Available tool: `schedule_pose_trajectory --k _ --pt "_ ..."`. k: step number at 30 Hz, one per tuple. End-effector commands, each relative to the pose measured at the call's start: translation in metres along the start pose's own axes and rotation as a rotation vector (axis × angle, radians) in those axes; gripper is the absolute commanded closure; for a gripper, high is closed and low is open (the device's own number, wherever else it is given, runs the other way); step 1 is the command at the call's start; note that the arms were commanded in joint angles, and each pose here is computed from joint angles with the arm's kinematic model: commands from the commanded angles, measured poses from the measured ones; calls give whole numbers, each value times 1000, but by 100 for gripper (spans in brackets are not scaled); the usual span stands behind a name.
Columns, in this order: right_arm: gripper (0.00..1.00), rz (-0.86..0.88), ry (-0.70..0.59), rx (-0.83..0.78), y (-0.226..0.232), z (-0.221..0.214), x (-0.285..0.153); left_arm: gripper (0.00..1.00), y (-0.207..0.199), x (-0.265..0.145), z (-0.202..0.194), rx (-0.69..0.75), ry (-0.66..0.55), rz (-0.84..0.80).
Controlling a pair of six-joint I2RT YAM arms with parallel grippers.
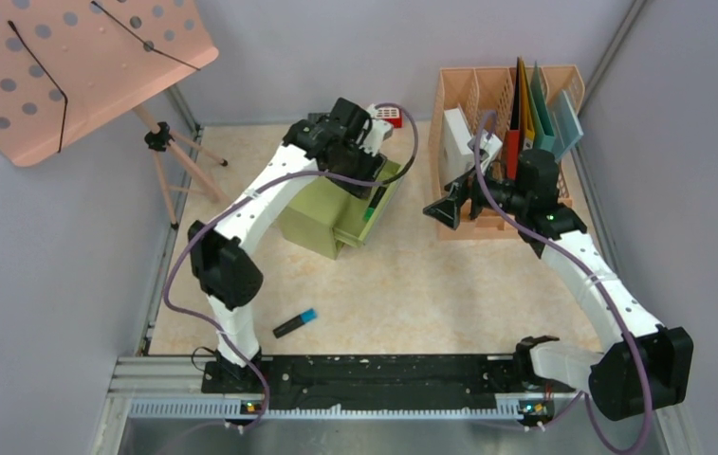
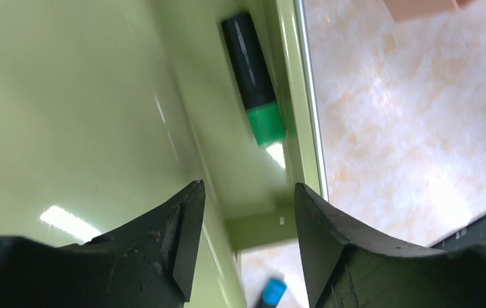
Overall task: Organize the desk
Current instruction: Place the stationery in the drawer, then pick up the stationery from the center of the board.
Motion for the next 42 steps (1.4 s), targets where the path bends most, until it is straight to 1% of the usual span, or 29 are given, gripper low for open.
schedule_pose_trajectory --k 1,4,6,8,10,11,12,14,18,22,26,32,36,39,40,42 --pt "1 1 -46 -46 4 7 -7 41 -7 -73 -27 168 -76 -111" --pt "1 2 -42 -50 3 7 -7 40 -9 -97 -67 316 -73 -117" --pt "1 10 -40 -53 2 8 -6 34 -9 -108 -100 413 -55 -126" --pt "1 9 -37 -52 0 8 -4 30 -9 -107 -133 479 -37 -125" --pt "1 -1 -32 -48 -1 7 -3 26 -10 -99 -164 525 8 -134" --pt "1 -7 -30 -62 -3 7 -3 22 -11 -91 -182 536 51 -150" --pt "1 -14 -28 -75 -4 6 -2 13 -12 -84 -197 551 89 -168" --pt "1 -28 -22 -85 -7 3 -2 8 -15 -72 -219 568 133 -192" --pt "1 -44 -13 -89 -9 -3 -3 1 -23 -46 -250 572 161 -246" --pt "1 -50 -16 -103 -8 -4 -4 1 -24 -20 -269 572 219 -226" --pt "1 -52 -15 -105 -8 -7 -5 1 -19 1 -277 577 272 -165" --pt "1 -51 -15 -104 -8 -9 -5 3 -18 17 -287 564 331 -150" --pt "1 -49 -17 -105 -8 -9 -5 10 -15 23 -294 575 376 -92" --pt "1 -49 -18 -105 -8 -9 -5 16 -15 23 -297 594 378 -78" --pt "1 -49 -20 -107 -8 -9 -5 20 -16 24 -298 600 382 -81" --pt "1 -48 -21 -106 -9 -9 -4 29 -17 25 -299 611 397 -94"
Point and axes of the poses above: each gripper's point midway between its finger pads, its own x axis out along the fingers, its own y axis along the line the jaws close on, z = x × y, the point moved 9 cm from there along -x, back along the fingers, and after that the axes turned 3 degrees about x, right-handed, at the moved point
